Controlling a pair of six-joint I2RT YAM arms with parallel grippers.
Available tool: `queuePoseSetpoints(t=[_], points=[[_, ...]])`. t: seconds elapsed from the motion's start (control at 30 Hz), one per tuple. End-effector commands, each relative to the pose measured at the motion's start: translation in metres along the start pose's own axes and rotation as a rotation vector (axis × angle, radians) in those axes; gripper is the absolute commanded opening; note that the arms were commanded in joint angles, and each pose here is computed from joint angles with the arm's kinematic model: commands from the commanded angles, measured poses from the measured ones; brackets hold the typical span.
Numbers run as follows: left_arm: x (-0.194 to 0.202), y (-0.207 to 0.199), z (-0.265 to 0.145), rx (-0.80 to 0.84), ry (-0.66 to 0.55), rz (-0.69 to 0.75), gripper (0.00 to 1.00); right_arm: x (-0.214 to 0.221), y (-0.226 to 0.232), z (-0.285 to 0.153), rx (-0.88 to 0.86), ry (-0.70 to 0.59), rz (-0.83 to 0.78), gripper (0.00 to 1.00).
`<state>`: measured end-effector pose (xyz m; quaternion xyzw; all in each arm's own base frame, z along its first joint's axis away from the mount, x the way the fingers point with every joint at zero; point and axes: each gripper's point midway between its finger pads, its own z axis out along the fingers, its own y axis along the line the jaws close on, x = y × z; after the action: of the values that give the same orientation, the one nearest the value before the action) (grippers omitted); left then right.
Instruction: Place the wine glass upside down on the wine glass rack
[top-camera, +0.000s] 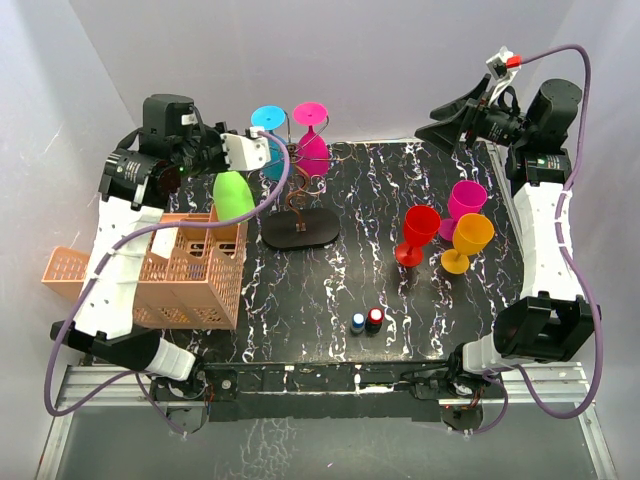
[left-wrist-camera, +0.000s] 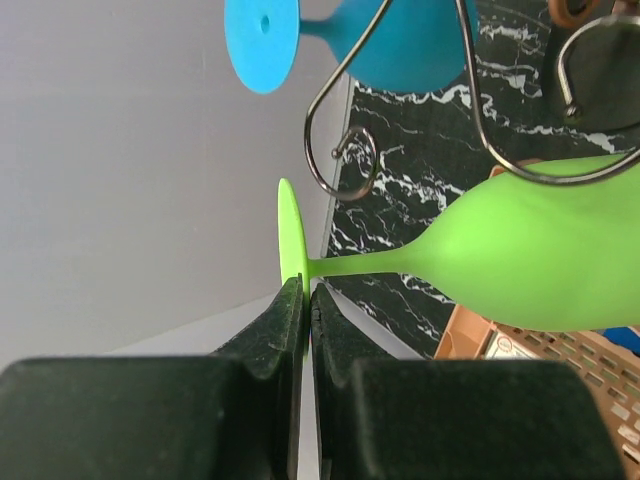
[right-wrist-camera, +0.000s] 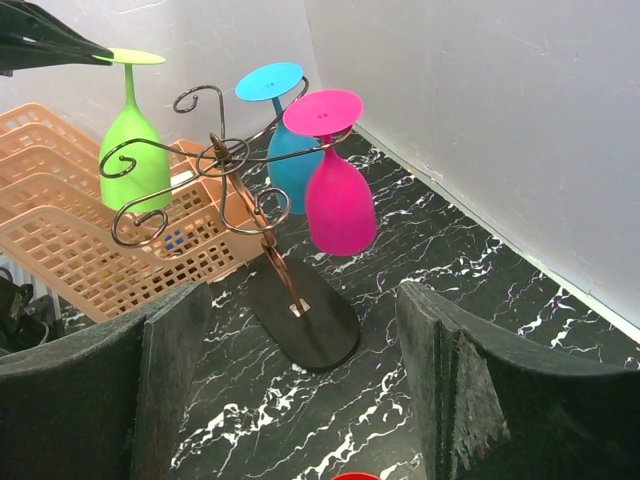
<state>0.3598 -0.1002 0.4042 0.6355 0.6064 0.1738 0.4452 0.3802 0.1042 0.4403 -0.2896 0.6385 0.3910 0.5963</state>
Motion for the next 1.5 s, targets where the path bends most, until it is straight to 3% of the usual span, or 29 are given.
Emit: queuePoseSetpoints(t=[0.0, 0.6, 1.1, 1.47], points=[[-0.027, 0.008, -0.003, -0.04, -0.097, 0.058, 0.0, -0.019, 0.009, -0.007, 0.014, -0.041, -0.08, 0.81], [-0.054, 0.01, 0.042, -0.051, -0.123, 0.129, 0.0, -0.017, 0.007, -0.013, 0.03, -0.043, -0.074, 0.82], [-0.026, 0.035, 0.062, -0.224, 0.046, 0.059, 0.0, -0.015, 0.007, -0.014, 0.03, -0.043, -0.067, 0.82], [-0.009, 0.033, 0.058, -0.249, 0.128, 0.058, 0.0, -0.012, 0.006, -0.015, 0.032, -0.042, -0.061, 0.82]])
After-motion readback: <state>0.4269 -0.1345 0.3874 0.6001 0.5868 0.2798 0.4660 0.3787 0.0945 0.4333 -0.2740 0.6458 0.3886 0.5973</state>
